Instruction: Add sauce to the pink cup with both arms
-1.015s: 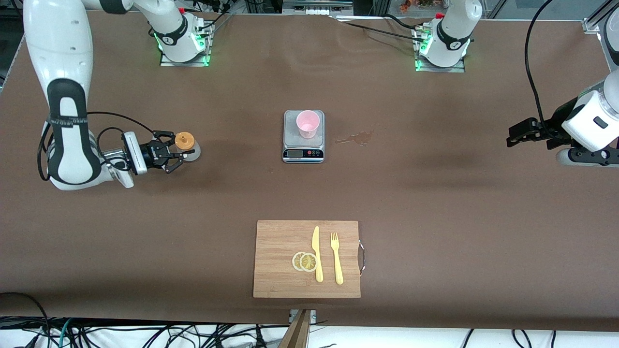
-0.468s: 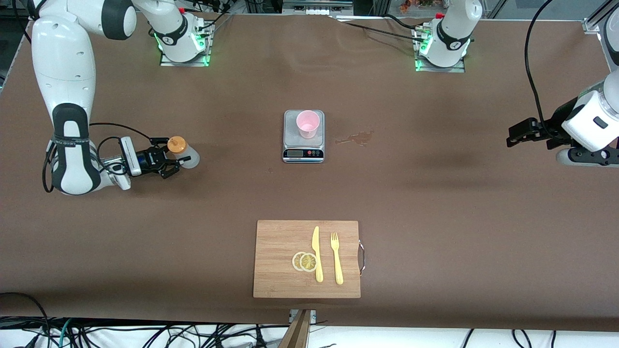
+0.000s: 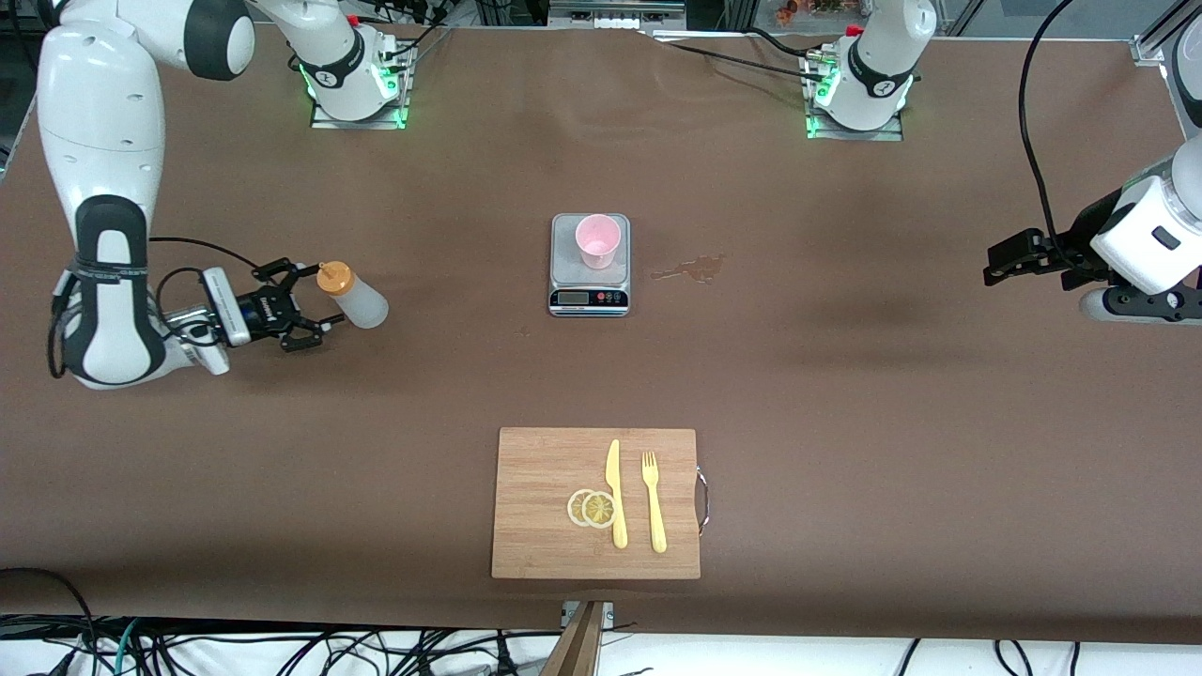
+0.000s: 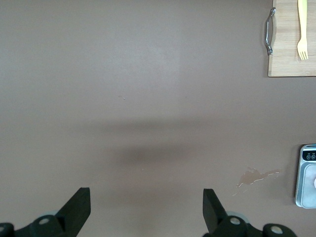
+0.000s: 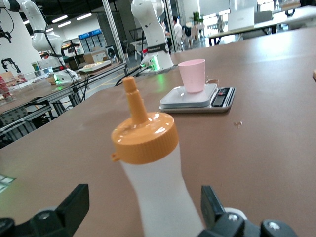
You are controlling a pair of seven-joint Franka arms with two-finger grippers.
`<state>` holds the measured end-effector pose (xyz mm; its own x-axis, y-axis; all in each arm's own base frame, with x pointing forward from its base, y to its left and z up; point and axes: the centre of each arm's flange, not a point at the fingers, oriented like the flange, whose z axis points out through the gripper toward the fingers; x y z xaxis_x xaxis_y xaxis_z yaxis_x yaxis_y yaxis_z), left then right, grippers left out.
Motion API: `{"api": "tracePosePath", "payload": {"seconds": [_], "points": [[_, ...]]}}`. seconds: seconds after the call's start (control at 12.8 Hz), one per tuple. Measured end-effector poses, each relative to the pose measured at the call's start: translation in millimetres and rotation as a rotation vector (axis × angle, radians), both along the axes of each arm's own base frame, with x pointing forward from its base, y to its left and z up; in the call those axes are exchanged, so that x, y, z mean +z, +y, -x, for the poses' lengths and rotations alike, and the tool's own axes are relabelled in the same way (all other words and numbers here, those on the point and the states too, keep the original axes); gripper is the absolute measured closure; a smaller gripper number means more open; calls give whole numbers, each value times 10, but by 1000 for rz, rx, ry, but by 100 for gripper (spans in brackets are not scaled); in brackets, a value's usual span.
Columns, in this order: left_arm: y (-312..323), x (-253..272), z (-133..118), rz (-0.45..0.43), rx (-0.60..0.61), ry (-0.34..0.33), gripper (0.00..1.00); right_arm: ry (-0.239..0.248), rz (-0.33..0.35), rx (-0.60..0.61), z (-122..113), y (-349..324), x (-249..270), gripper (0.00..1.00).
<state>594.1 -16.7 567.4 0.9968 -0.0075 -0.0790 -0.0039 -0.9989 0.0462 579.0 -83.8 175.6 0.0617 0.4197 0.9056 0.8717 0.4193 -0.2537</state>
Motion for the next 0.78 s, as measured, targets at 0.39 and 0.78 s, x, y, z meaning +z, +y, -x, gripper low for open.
{"api": "tracePosePath", "payload": {"seconds": [0.39, 0.78], "points": [[2, 0, 0, 0, 0, 0, 0, 243, 292, -107, -166, -343, 987, 0], [2, -1, 0, 0, 0, 1, 0, 496, 637, -337, -419, 34, 2161, 0]]}}
